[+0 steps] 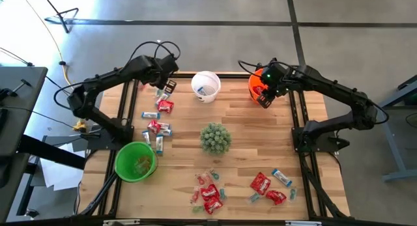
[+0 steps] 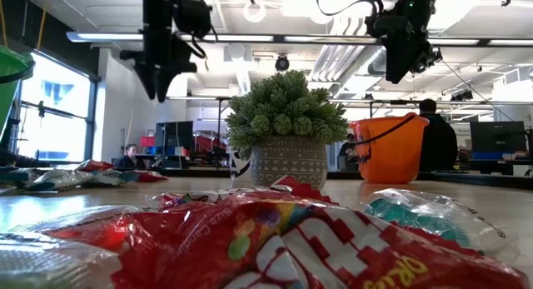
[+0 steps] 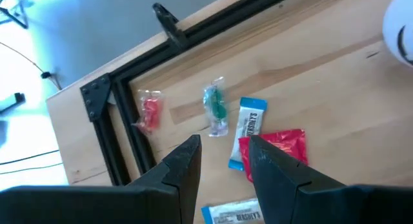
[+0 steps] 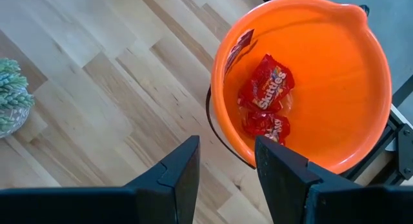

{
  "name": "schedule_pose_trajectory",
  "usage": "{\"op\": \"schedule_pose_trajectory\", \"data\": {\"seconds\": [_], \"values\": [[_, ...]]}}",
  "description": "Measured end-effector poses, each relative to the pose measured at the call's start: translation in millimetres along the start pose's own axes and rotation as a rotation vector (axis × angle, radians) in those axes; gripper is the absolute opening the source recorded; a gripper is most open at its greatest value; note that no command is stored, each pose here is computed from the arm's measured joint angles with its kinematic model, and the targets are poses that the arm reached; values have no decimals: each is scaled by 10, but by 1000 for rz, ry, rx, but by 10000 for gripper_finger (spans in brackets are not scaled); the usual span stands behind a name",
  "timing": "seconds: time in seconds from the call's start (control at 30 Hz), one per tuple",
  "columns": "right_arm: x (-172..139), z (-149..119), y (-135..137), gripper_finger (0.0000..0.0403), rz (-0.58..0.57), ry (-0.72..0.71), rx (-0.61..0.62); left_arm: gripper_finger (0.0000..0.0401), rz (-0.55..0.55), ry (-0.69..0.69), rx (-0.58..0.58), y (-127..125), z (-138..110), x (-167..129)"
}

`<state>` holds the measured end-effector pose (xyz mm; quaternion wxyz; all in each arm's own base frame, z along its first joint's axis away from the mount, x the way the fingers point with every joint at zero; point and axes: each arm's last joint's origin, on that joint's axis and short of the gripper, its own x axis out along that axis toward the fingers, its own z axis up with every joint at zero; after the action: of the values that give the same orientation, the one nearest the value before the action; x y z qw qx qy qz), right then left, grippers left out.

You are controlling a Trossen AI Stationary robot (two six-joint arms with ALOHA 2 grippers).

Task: Sort candy
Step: Put the blue gummy into the green bucket

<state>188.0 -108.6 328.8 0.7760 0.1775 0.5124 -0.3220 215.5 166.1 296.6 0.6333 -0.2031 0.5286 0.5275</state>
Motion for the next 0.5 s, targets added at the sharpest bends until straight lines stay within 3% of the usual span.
{"op": "schedule_pose_trajectory", "data": {"seconds": [0.5], "values": [[0, 0, -2, 144, -3, -1, 41, 117, -32, 112, 66, -83, 202, 467]]}}
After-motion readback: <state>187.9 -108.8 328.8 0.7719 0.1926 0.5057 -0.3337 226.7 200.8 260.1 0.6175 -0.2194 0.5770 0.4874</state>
